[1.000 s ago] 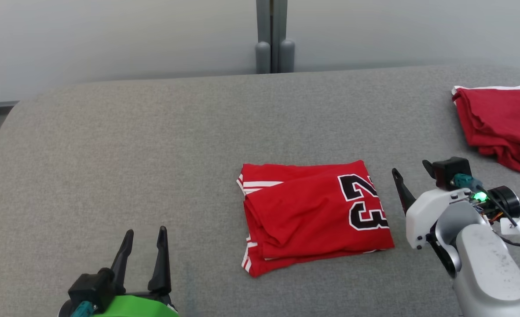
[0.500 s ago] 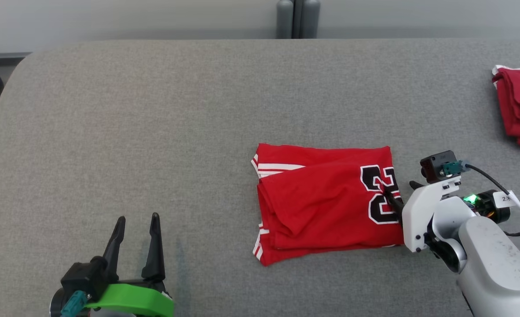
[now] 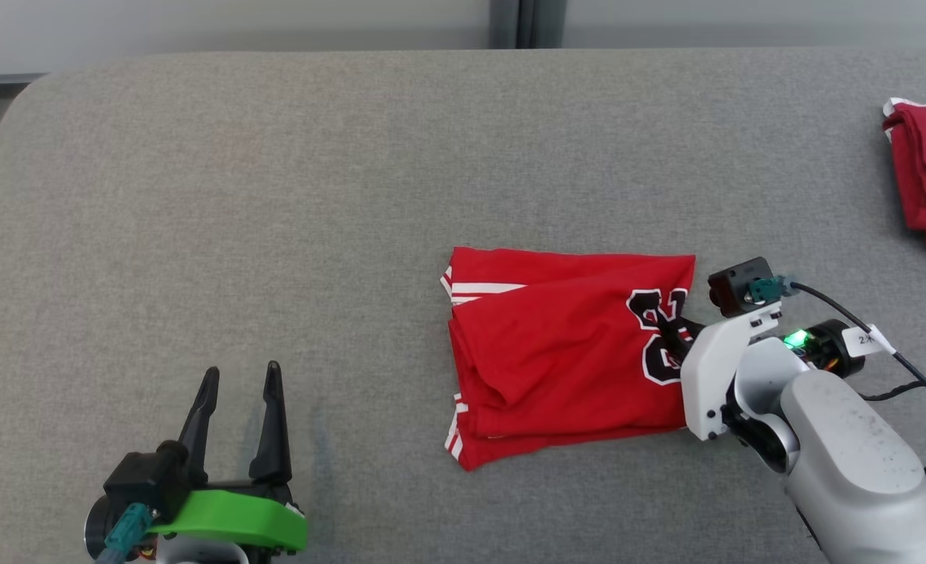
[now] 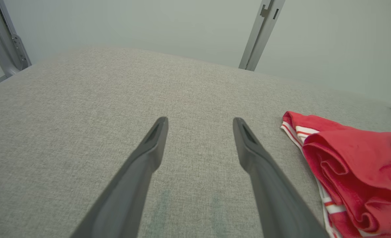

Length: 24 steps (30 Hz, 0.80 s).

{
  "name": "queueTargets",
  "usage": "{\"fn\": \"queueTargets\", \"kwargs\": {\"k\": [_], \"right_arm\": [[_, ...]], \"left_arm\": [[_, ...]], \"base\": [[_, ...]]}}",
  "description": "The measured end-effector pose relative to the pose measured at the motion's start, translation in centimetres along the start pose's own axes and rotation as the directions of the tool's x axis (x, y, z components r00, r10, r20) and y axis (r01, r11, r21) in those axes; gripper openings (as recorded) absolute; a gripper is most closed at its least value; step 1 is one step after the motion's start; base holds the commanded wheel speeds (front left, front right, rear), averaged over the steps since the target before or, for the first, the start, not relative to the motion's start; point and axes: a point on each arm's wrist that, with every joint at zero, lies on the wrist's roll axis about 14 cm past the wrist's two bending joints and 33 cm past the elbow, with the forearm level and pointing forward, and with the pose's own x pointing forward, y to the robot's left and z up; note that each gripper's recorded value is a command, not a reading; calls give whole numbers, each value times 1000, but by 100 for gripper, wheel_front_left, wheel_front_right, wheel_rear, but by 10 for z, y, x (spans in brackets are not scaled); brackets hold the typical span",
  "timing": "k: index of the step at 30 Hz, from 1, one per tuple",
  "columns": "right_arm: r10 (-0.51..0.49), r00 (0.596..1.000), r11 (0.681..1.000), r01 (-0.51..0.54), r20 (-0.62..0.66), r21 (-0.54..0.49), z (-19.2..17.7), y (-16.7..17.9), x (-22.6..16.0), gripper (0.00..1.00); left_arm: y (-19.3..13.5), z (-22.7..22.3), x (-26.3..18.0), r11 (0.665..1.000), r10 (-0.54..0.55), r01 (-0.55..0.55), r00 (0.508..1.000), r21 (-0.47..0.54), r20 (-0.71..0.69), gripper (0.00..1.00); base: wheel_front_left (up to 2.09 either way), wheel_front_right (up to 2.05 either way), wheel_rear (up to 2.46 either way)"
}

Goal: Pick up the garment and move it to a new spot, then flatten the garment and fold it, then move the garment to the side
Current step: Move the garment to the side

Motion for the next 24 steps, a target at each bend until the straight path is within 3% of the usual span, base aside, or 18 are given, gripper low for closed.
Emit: {"fn": "queueTargets", "kwargs": {"k": [5,11,16,24], "right_arm": [[-43,997,999,44,69,-2,17,-17,-4,0],[-162,977,986,165,136,-12,39,-67,-28,0],[-269,943,961,277,195,-13,58,-110,-61,0],[-414,882,909,413,224,55,57,-157,-111,0]], "left_arm": [[-9,0,5,1000,-30,30,1000,1,2,100],[-31,0,16,995,-100,100,995,1,5,100],[-59,-1,29,983,-185,185,983,-2,7,100],[-108,-8,50,941,-339,339,941,0,-3,100]], "base": [[0,0,0],[0,0,0],[0,0,0],[0,0,0]]}}
